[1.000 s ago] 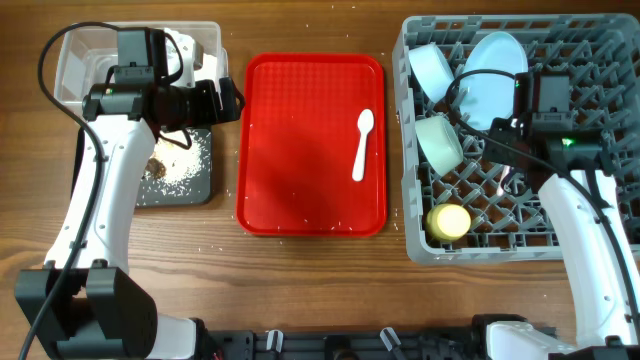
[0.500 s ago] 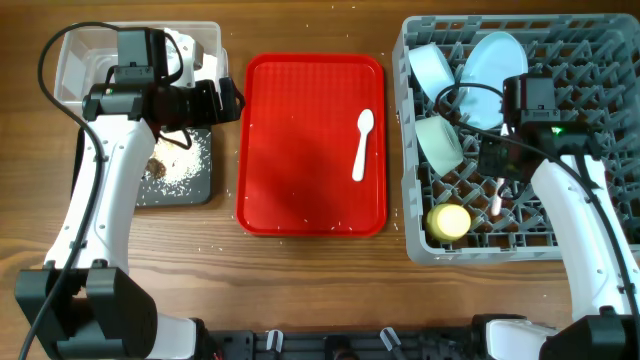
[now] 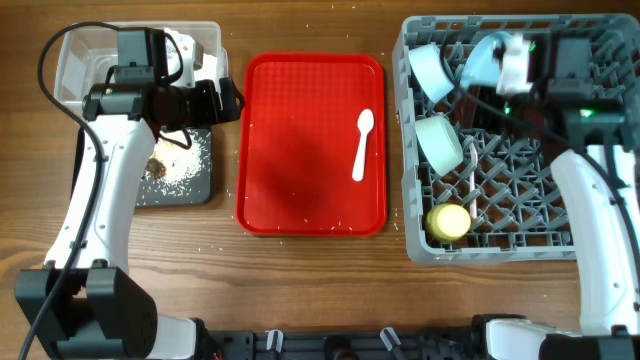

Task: Sort waste into correct bins and load items into the dishwasher rack
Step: 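Grasp the white plastic spoon on the red tray with the right gripper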

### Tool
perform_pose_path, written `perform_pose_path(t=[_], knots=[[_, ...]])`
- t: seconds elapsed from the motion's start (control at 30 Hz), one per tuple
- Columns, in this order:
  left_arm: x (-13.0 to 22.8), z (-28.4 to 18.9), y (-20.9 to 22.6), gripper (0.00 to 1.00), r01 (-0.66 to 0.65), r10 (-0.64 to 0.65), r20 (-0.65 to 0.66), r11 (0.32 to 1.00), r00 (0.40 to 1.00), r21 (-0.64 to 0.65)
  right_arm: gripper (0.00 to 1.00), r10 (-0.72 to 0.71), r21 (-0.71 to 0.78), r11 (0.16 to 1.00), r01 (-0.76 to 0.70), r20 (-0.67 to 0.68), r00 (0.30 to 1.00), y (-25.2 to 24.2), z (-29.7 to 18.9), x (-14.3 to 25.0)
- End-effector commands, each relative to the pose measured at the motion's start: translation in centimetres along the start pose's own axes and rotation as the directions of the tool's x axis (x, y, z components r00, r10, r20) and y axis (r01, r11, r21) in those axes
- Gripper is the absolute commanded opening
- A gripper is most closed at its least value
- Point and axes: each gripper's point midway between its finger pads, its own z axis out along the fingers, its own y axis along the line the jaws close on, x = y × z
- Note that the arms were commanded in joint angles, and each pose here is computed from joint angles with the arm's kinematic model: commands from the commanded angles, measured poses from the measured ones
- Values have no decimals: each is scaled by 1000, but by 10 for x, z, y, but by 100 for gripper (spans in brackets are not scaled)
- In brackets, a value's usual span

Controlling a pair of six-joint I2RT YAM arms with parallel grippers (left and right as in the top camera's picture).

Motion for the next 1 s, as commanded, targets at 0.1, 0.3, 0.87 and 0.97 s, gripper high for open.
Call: perform_pose_path(t=[0.1,0.3,0.87,0.97], knots=[[-3,-5,-1,100,-8,8,18,1000,1000,3,48,-11,-147,989,27,103,995,108,22,-23],[-3,-6,-1,100,-8,8,18,1000,1000,3,47,-66,-71,996,61,-85,994,144,109,2],[-3,-6,-1,100,-8,8,18,1000,1000,3,48,105,262,965,10,-422,901,67,236,109],[-3,-6,-1,100,-8,8,18,1000,1000,3,47,127,272,962,13,-489,863,60,251,134]])
